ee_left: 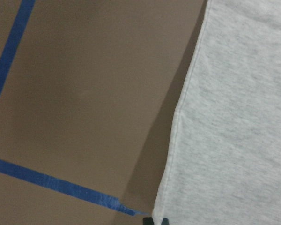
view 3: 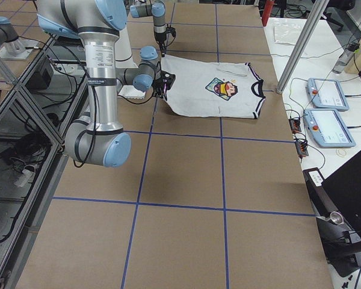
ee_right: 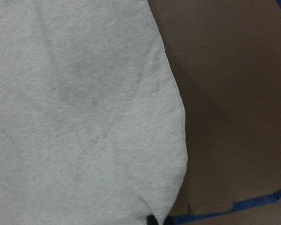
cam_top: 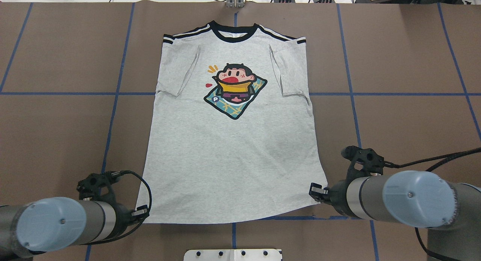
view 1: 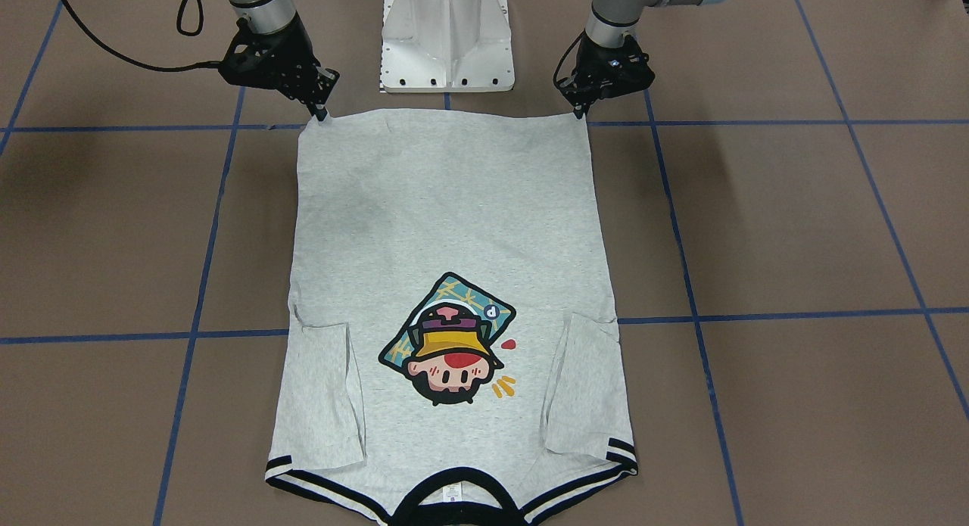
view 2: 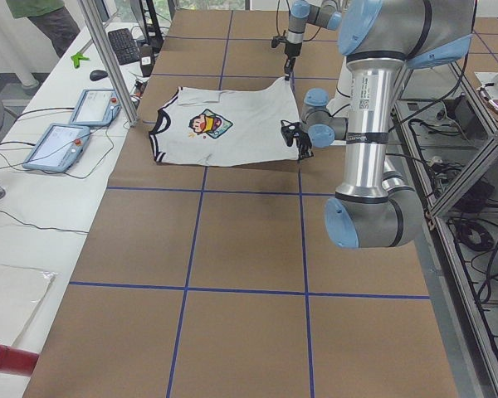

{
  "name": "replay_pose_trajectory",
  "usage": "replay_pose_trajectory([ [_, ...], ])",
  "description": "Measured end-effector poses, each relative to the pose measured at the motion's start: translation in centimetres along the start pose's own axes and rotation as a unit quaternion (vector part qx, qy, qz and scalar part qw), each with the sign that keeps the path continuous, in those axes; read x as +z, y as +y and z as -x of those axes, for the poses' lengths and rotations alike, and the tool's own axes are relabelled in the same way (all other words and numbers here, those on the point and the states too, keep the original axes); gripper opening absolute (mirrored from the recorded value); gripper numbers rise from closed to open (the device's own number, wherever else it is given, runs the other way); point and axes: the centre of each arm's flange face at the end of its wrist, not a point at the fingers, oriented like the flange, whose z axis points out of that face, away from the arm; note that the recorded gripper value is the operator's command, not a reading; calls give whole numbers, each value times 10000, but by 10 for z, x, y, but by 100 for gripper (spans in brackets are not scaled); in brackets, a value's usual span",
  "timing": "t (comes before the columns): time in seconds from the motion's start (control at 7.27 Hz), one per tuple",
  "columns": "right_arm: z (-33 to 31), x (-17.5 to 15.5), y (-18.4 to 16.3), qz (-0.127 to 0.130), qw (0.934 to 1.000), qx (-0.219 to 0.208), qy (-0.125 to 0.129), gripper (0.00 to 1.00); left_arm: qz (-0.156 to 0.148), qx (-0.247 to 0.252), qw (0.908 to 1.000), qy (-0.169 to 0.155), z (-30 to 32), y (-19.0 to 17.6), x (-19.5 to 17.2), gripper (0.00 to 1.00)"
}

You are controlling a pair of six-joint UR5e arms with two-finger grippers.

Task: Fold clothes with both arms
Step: 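Lift both hem corners and carry them toward the collar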

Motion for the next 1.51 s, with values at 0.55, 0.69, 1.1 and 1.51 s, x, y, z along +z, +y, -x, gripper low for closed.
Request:
replay_pose_trajectory([
  [0.55, -32, -61, 21, 1157, 9933, -43, 45, 0, 746, 321, 9963, 271, 6, 52, -65, 0],
  [0.69, -32, -67, 21, 1372, 9905, -14, 41, 0, 927, 348, 9945, 341, 4, 61, -80, 0],
  [1.1, -19, -78, -12, 1165, 9927, 218, -210, 0, 914, 264, 9936, 608, -3, 31, -122, 0],
  [1.51, 35, -84, -85, 587, 9945, 403, -766, 0, 367, 516, 9954, 722, -3, -64, -137, 0],
])
